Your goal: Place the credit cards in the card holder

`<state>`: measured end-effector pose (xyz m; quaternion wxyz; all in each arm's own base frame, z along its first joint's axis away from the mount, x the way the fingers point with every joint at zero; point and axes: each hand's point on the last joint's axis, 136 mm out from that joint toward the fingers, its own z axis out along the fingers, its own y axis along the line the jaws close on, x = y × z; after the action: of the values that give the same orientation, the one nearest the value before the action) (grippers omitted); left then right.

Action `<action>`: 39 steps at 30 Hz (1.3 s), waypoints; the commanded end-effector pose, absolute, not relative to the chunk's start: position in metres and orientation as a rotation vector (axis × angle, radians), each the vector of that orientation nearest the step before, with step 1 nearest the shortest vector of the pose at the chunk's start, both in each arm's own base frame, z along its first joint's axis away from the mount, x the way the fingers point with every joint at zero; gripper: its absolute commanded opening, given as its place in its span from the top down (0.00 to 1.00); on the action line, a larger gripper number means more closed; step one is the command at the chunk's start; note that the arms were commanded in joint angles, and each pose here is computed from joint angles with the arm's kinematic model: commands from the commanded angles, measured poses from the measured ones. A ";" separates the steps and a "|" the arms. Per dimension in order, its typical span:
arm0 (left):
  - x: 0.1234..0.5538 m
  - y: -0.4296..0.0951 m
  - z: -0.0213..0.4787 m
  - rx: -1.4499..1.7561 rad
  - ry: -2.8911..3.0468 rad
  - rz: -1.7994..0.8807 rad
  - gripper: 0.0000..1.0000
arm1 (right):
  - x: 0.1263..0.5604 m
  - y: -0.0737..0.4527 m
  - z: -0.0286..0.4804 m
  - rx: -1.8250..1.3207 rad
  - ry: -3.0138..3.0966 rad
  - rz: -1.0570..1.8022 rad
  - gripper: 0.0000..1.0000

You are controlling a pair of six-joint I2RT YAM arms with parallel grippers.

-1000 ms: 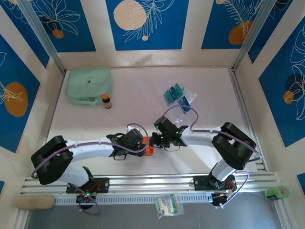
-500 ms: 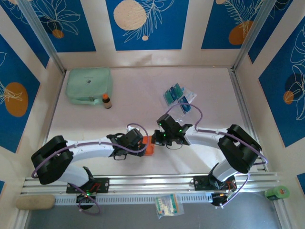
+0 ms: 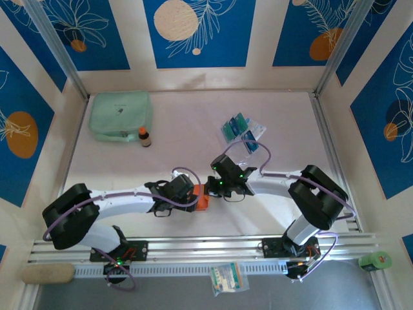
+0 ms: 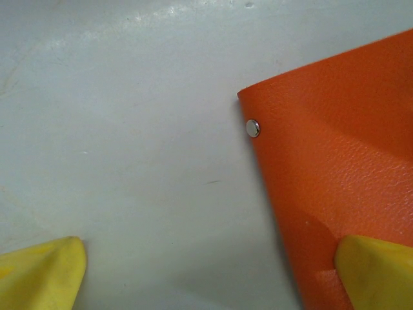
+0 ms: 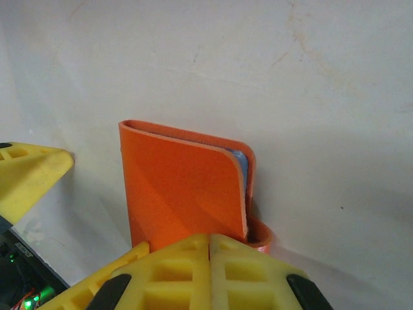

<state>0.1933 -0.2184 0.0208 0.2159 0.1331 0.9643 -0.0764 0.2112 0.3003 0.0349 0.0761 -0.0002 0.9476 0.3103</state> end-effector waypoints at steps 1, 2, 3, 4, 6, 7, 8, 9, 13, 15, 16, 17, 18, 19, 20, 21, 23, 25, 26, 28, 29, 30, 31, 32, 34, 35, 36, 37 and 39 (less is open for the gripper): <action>0.178 -0.202 0.003 0.418 2.745 -0.103 0.00 | 0.213 0.312 0.041 -0.045 2.827 0.973 1.00; 0.178 -0.202 0.003 0.418 2.745 -0.101 0.00 | 0.212 0.312 0.040 -0.048 2.832 0.970 1.00; 0.178 -0.202 0.003 0.417 2.745 -0.102 0.00 | 0.210 0.313 0.039 -0.051 2.837 0.968 1.00; 0.178 -0.202 0.003 0.417 2.744 -0.103 0.00 | 0.210 0.313 0.038 -0.052 2.839 0.966 1.00; 0.178 -0.203 0.003 0.417 2.744 -0.104 0.00 | 0.207 0.312 0.035 -0.052 2.848 0.960 1.00; 0.178 -0.203 0.003 0.417 2.744 -0.104 0.00 | 0.206 0.311 0.034 -0.052 2.851 0.957 1.00; 0.177 -0.202 0.003 0.419 2.744 -0.102 0.00 | 0.204 0.310 0.032 -0.052 2.858 0.952 1.00; 0.177 -0.202 0.003 0.419 2.744 -0.102 0.00 | 0.202 0.310 0.030 -0.050 2.861 0.948 1.00; 0.178 -0.202 0.003 0.420 2.744 -0.099 0.00 | 0.197 0.308 0.025 -0.047 2.876 0.940 1.00; 0.178 -0.202 0.003 0.418 2.745 -0.100 0.00 | 0.194 0.307 0.022 -0.050 2.883 0.931 1.00; 0.178 -0.202 0.003 0.420 2.744 -0.101 0.00 | 0.193 0.307 0.021 -0.052 2.887 0.926 1.00; 0.178 -0.202 0.003 0.418 2.744 -0.101 0.00 | 0.191 0.306 0.019 -0.052 2.891 0.920 1.00; 0.177 -0.202 0.003 0.417 2.745 -0.100 0.00 | 0.189 0.305 0.018 -0.054 2.895 0.914 1.00; 0.178 -0.202 0.003 0.416 2.744 -0.099 0.00 | 0.187 0.304 0.016 -0.053 2.901 0.905 1.00; 0.178 -0.202 0.003 0.417 2.743 -0.099 0.00 | 0.186 0.303 0.014 -0.050 2.905 0.902 1.00; 0.178 -0.202 0.003 0.416 2.744 -0.098 0.00 | 0.184 0.301 0.013 -0.048 2.909 0.898 1.00; 0.177 -0.202 0.003 0.417 2.745 -0.099 0.00 | 0.181 0.297 0.009 -0.037 2.915 0.884 1.00; 0.177 -0.201 0.003 0.418 2.746 -0.096 0.00 | 0.179 0.294 0.006 -0.030 2.920 0.868 1.00; 0.177 -0.201 0.003 0.418 2.745 -0.096 0.00 | 0.178 0.292 0.005 -0.028 2.921 0.863 1.00; 0.177 -0.202 0.003 0.421 2.744 -0.097 0.00 | 0.175 0.289 0.001 -0.026 2.926 0.849 1.00; 0.177 -0.202 0.003 0.419 2.744 -0.098 0.00 | 0.174 0.288 0.000 -0.026 2.928 0.841 1.00; 0.177 -0.202 0.003 0.418 2.745 -0.097 0.00 | 0.172 0.287 -0.002 -0.030 2.930 0.830 1.00; 0.177 -0.202 0.003 0.417 2.745 -0.098 0.00 | 0.171 0.286 -0.003 -0.034 2.932 0.821 1.00; 0.177 -0.202 0.003 0.417 2.745 -0.098 0.00 | 0.168 0.285 -0.005 -0.039 2.935 0.808 1.00; 0.177 -0.202 0.002 0.416 2.747 -0.097 0.00 | 0.165 0.282 -0.009 -0.052 2.938 0.778 1.00; 0.177 -0.202 0.002 0.413 2.747 -0.099 0.00 | 0.162 0.281 -0.011 -0.064 2.939 0.760 1.00; 0.177 -0.202 0.002 0.411 2.749 -0.099 0.00 | 0.160 0.280 -0.014 -0.072 2.942 0.739 1.00; 0.177 -0.203 0.002 0.410 2.749 -0.101 0.00 | 0.158 0.278 -0.016 -0.079 2.944 0.724 1.00; 0.177 -0.202 0.001 0.407 2.752 -0.100 0.00 | 0.153 0.276 -0.022 -0.102 2.946 0.693 1.00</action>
<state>0.1928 -0.2185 0.0203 0.2151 0.1303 0.9648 -0.0765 0.2033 0.3060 0.0274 0.1388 -0.0156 0.9420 0.3052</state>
